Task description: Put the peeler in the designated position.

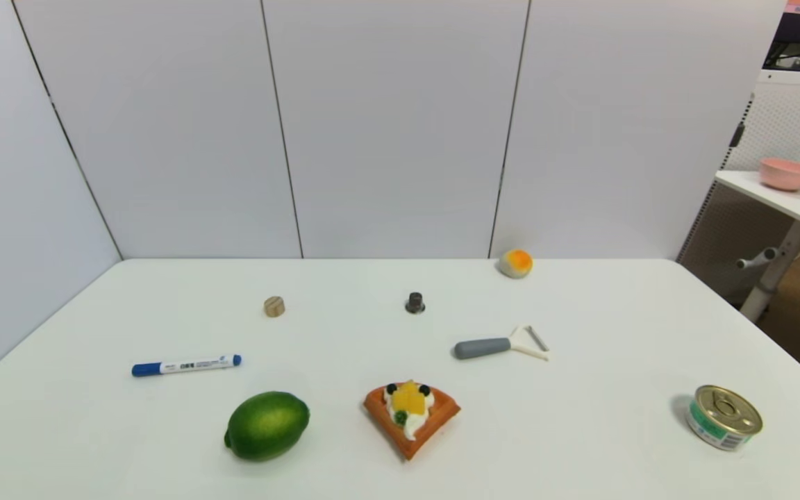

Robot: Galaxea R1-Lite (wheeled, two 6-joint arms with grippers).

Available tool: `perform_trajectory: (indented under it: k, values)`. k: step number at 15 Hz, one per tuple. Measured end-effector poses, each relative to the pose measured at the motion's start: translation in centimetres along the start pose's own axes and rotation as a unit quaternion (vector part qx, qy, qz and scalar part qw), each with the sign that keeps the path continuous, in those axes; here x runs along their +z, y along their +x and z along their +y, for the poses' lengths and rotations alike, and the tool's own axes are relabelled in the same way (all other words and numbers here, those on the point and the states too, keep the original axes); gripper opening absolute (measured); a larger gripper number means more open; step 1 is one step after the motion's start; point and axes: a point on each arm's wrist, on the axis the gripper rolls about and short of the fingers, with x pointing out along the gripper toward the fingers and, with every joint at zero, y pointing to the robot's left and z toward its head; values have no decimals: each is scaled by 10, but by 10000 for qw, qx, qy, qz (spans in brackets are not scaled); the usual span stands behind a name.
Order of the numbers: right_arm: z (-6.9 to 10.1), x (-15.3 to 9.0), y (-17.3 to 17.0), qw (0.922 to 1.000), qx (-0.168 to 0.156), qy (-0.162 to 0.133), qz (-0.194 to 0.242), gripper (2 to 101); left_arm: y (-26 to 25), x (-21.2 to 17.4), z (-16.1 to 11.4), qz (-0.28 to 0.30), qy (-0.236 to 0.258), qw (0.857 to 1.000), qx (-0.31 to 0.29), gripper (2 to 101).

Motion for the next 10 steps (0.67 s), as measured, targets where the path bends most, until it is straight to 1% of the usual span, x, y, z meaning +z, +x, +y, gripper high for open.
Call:
perform_trajectory:
  k: [10]
  values:
    - [0,0,0,10000,-4,1,0,980,0,0,0,0,-2,10000,2,979]
